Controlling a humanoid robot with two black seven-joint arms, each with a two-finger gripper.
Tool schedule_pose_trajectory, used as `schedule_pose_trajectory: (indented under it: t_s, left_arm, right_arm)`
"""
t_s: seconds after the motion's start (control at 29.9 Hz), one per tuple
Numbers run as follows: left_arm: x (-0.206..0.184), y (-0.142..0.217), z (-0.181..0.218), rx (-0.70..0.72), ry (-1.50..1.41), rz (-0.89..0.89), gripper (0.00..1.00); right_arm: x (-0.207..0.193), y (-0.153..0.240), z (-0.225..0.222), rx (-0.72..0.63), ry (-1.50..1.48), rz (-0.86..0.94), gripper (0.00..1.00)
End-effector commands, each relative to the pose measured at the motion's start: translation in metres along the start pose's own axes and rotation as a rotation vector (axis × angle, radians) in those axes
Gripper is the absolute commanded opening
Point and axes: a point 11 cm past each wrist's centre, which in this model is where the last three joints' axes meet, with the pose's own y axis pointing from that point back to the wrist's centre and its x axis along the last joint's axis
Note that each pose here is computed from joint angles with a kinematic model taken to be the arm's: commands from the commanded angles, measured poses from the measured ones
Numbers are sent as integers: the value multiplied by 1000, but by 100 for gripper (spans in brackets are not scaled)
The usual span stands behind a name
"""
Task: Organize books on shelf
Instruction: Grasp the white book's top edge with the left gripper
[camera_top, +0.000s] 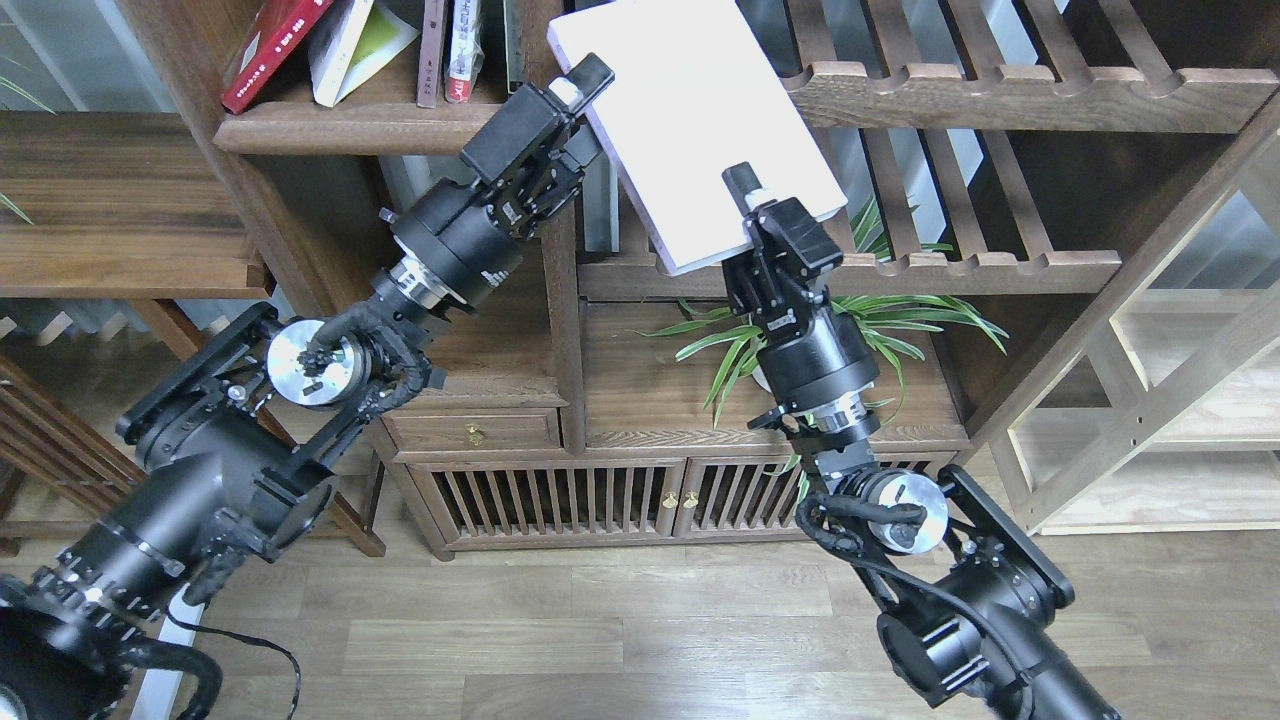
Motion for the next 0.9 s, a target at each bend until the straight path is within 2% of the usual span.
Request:
schedule_pose_trajectory:
  t_s: [0.0, 0.77, 0.87]
  left_arm:
    - [1, 8, 7, 22, -3, 14, 98]
    - [5, 16, 11, 70, 0, 34, 97]
    - [5, 18, 9, 97, 1, 36, 92]
  right_arm:
    - [1, 0, 2, -9, -1, 2, 5]
    - [-1, -5, 25, -125, -3, -7, 5]
    - [-1, -5, 26, -132, -2, -6, 5]
